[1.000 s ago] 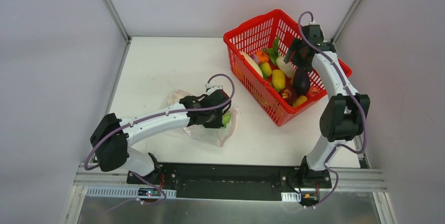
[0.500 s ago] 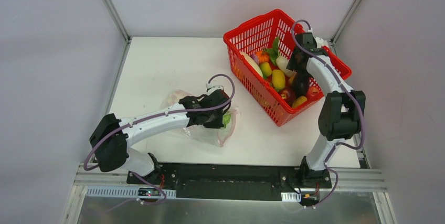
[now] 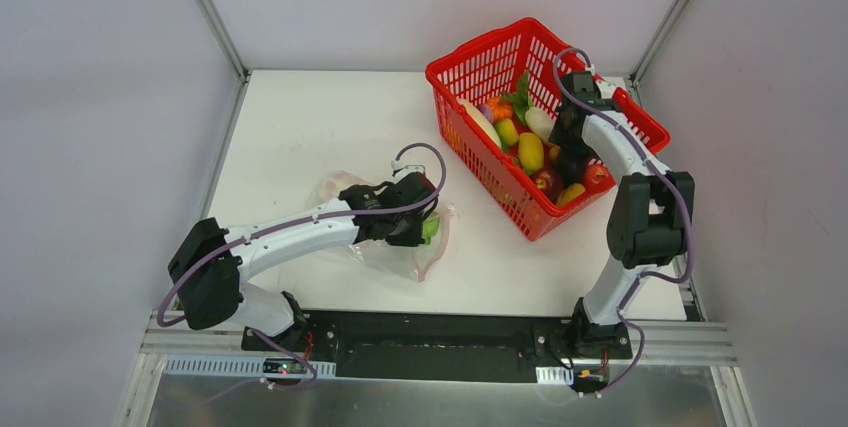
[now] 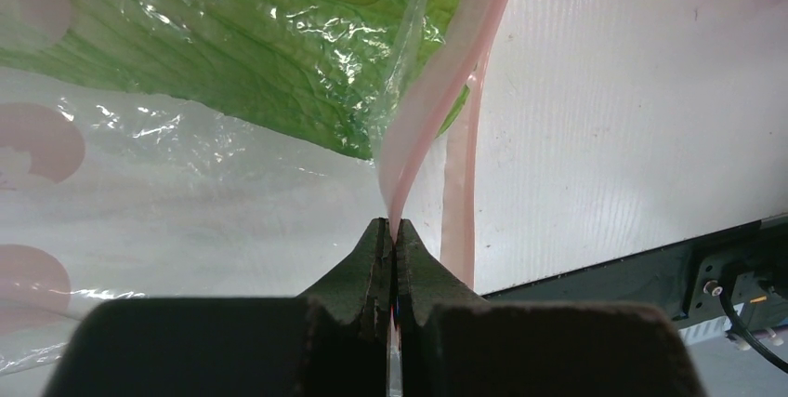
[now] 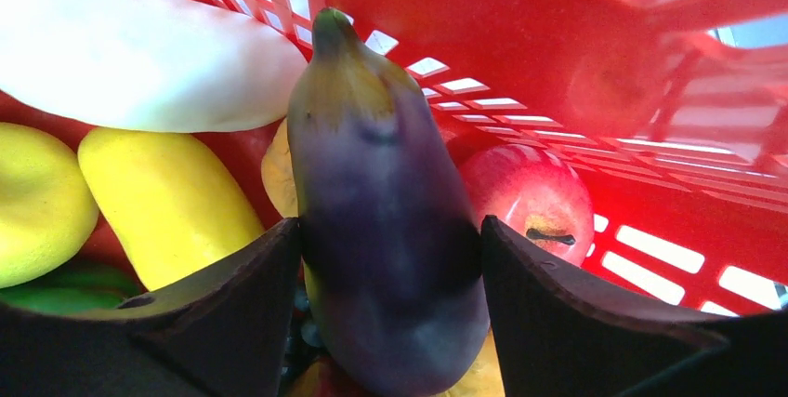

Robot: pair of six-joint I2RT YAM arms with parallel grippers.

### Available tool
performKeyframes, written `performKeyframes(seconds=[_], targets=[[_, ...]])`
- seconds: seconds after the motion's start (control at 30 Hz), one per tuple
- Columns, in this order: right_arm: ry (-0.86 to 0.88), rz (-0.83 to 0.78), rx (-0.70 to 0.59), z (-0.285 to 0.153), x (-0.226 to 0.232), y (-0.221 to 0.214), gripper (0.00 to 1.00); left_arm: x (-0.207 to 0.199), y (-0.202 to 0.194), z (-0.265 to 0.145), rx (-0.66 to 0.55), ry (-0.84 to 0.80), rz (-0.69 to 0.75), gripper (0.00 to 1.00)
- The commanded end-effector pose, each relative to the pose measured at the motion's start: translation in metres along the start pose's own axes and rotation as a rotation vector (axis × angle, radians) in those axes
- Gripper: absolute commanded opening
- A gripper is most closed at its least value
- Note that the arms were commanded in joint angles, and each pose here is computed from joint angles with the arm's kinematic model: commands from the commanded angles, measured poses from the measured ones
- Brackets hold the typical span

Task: Place the food in the zip-top bag and seal the zipper
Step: Pick up the fake vegetable from the bin.

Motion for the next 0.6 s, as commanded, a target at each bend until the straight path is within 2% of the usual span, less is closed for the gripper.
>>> performKeyframes(seconds=[0.0,0.1,0.17,0.57], targets=[[-0.005,0.051,-0.050,0.003,0.004,0.001,0.61,0.004,0.006,-0.011,-0.053,-0.028,-0.005,0.00],[0.091,0.106,-0.116,-0.011,0.005,0.006,0.38,0.006,0.005,-0.014,-0.068,-0.026,-0.014,0.00],[0.169,0.148,-0.163,-0.025,0.004,0.012,0.30,0.007,0.005,-0.015,-0.072,-0.018,-0.016,0.00],[0.541,0.286,-0.257,-0.115,-0.012,0.024,0.28,0.008,0.008,-0.017,-0.069,0.013,-0.017,0.00]])
Point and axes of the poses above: each gripper's point midway between its finger pads, its own z axis out along the fingers, its own x axis along the line the jaws close on, y = z × x, the point moved 10 cm from there along -z, back along the fingers, and after that the axes turned 6 degrees about z, right-handed, at the moved point
